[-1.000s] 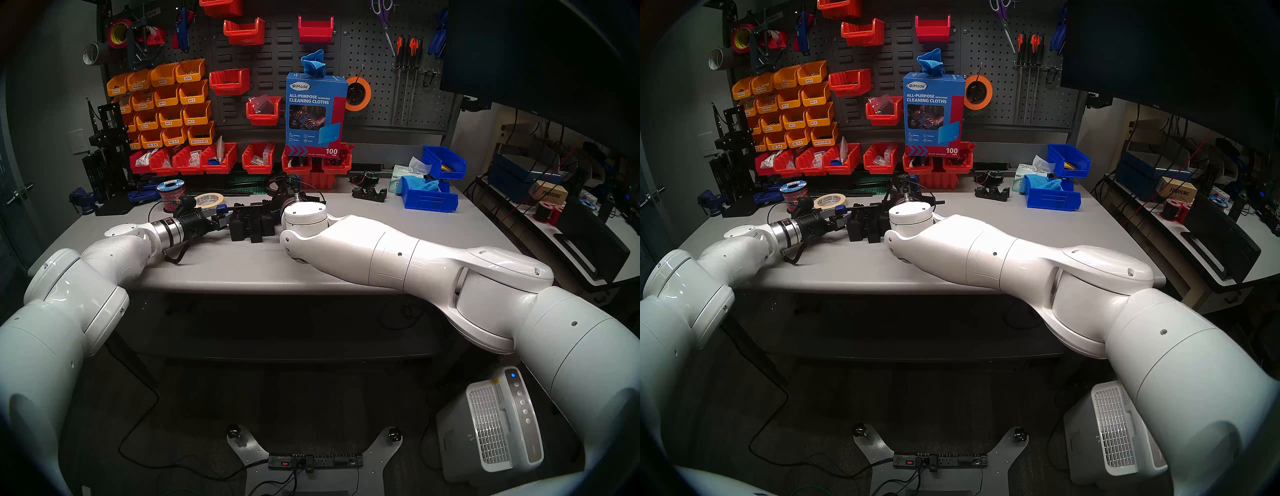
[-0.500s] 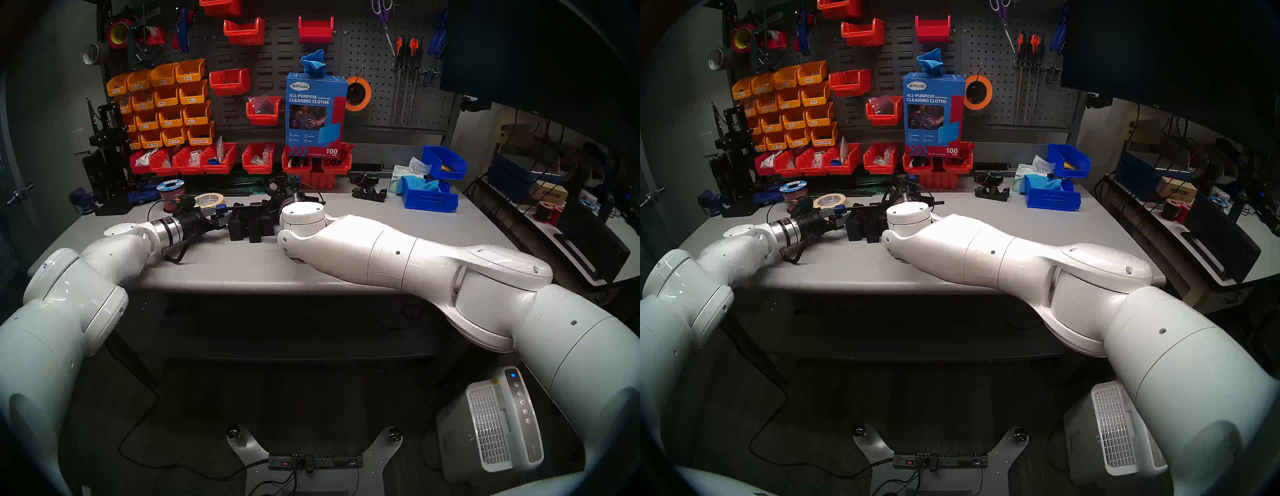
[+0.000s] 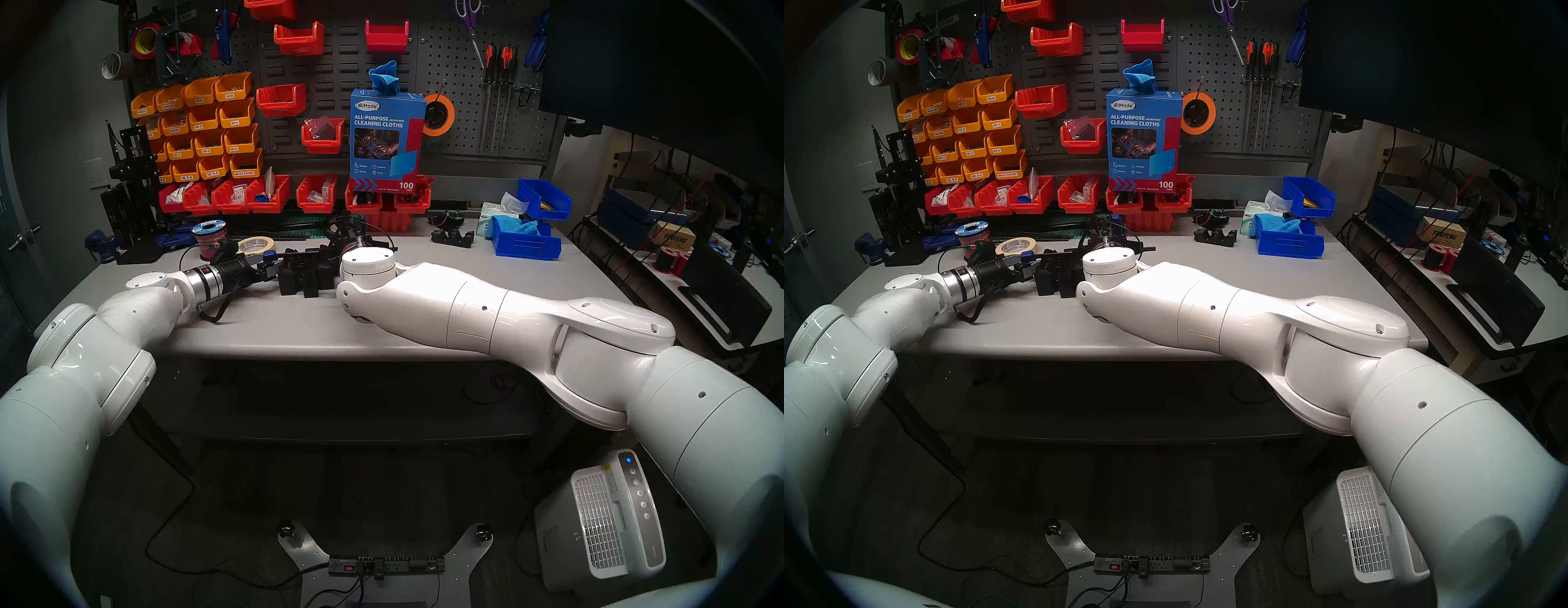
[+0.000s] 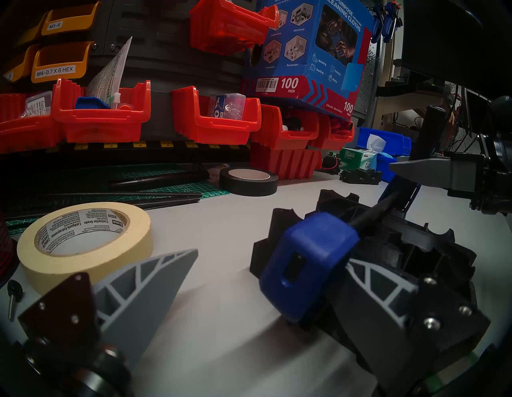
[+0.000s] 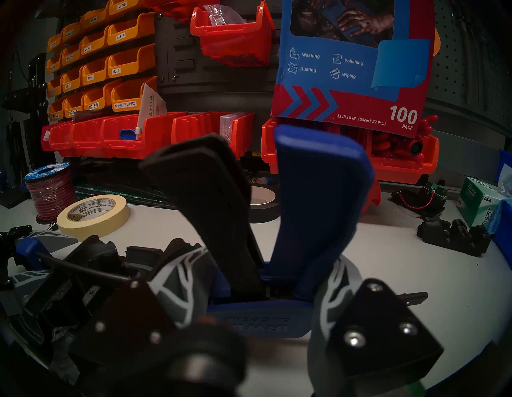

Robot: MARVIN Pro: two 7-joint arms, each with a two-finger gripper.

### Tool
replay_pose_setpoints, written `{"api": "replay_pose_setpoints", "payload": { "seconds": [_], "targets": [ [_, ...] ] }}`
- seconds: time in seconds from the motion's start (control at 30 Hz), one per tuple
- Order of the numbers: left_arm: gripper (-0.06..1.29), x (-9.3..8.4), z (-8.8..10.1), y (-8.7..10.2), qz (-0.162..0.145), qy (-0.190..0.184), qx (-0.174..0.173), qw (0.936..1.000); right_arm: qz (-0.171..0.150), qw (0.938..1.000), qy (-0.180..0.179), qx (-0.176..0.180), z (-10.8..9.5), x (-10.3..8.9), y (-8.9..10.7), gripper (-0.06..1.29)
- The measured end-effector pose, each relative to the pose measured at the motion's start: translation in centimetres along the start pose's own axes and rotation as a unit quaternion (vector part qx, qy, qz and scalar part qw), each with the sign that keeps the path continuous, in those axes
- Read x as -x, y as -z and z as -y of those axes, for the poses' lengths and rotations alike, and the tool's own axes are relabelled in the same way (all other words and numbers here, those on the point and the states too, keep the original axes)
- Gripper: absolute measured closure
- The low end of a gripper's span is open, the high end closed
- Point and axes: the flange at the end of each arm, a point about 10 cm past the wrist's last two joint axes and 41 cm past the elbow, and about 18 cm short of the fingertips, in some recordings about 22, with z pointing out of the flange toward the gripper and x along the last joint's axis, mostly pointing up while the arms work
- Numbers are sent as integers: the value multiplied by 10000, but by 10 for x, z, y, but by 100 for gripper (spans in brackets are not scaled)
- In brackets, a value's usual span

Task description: Clamp the two 3D printed pieces together with the clamp

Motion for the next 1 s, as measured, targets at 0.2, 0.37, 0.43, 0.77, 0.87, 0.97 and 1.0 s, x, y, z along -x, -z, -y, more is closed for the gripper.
{"api": "replay_pose_setpoints", "payload": {
  "seconds": [0.2,0.37,0.43,0.77,0.87,0.97,1.0],
  "targets": [
    [13,-2,1,2,4,-40,-4,10000,14,10000,-20,5,2,0,0,75],
    [13,-4,3,3,14,-95,-3,10000,30,10000,-46,4,4,-1,0,75],
    [13,-4,3,3,16,-106,0,9999,34,10000,-55,6,4,-1,0,75],
    [13,-7,4,5,33,-172,-1,9998,57,9999,-106,32,6,-2,0,75],
    [13,-9,6,6,50,-223,-7,9997,79,9999,-144,32,9,-2,0,75],
    [13,-10,5,6,49,-238,5,9997,84,9998,-156,47,9,-2,-1,75],
    [13,-10,5,6,52,-248,6,9997,86,9998,-164,51,10,-3,-1,75]
  ]
}}
